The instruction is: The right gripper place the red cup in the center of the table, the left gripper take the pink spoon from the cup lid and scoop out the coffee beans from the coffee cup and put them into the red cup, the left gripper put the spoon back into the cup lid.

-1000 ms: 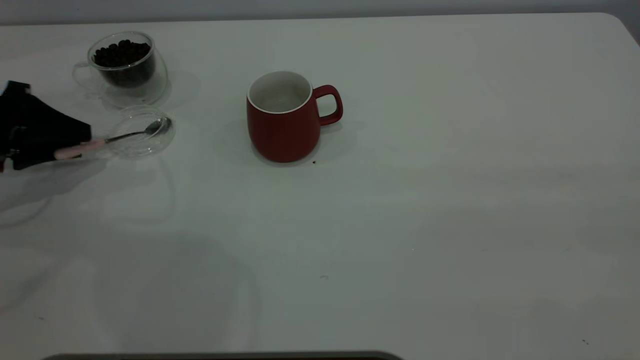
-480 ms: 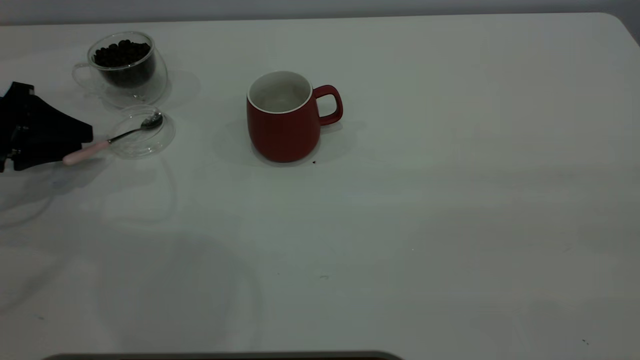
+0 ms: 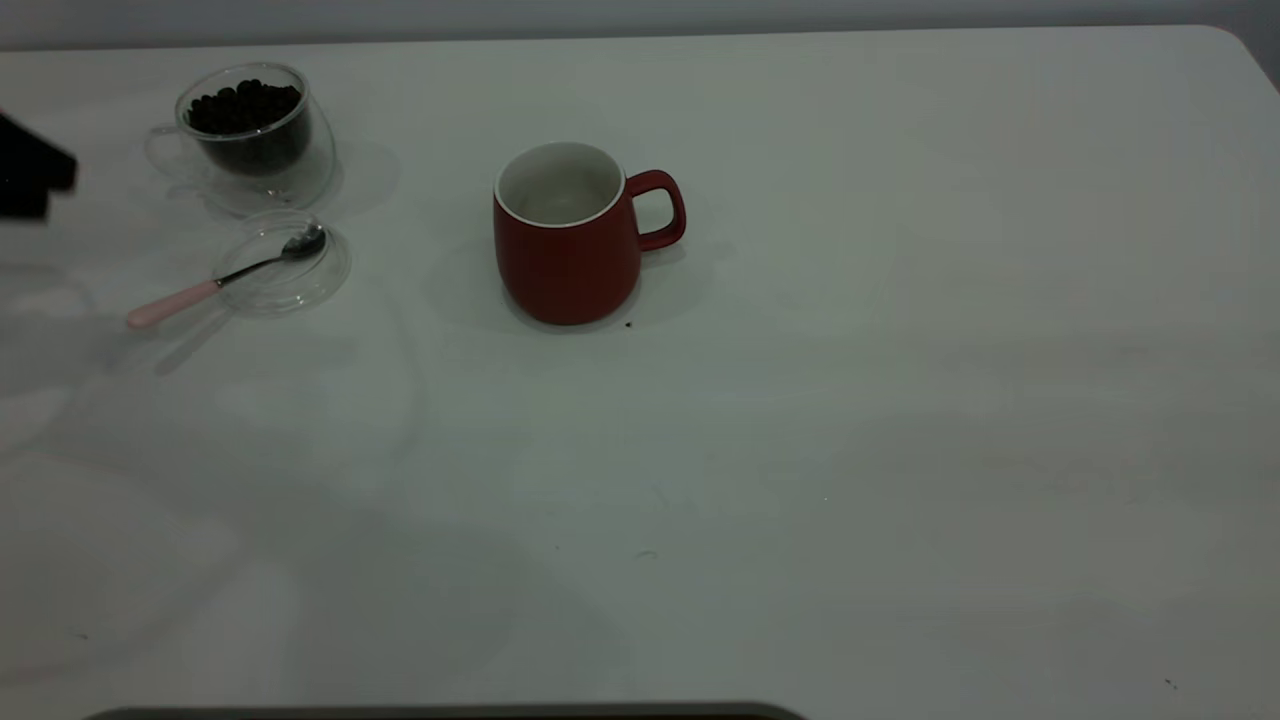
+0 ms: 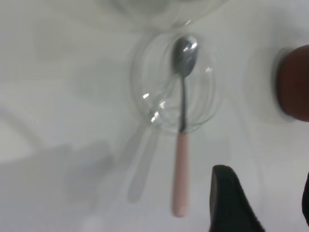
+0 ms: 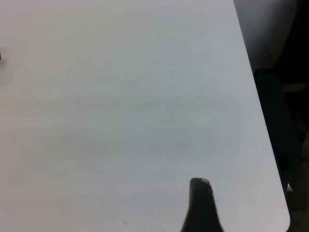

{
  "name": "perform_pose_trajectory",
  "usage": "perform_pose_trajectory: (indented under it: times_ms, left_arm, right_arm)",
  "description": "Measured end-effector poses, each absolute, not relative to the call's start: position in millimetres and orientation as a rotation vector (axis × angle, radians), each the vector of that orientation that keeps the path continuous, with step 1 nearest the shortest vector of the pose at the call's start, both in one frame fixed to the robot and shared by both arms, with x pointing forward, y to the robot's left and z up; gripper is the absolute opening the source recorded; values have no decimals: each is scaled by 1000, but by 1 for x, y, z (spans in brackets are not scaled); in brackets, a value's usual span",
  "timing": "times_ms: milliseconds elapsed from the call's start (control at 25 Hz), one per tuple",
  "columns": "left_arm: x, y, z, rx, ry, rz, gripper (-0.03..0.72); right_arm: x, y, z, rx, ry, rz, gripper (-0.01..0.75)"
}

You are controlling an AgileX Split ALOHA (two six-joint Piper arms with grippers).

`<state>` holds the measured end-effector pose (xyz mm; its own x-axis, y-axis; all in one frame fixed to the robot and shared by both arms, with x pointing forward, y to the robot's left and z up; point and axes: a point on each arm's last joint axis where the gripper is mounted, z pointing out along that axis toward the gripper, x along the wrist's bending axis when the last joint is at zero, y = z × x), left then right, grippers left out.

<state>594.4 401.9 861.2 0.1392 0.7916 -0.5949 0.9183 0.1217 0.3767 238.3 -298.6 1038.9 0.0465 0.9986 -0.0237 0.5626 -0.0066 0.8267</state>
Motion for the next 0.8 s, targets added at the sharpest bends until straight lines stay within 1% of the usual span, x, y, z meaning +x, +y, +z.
perform_pose_trajectory:
  times_ms: [120,240,480,600,800]
  left_arm:
    - [597,390,902,1741,1663,-130,426]
    - [595,370,945,1800,1651,-61,426]
    - [569,328,1009,1949,1723,12,426]
    - [547,319,1037,1972,1845,69,426]
    - [505,322,1077,1940,2102,186,426]
  right_arm:
    - [238,-299,1039,1650,1594,819,588]
    - [238,-299,1039,1650,1594,819,588]
    - [238,-299,1039,1650,1594,819,588]
    - [238,-299,1039,1650,1594,819,588]
    - [238,-299,1039,1650,1594,819,588]
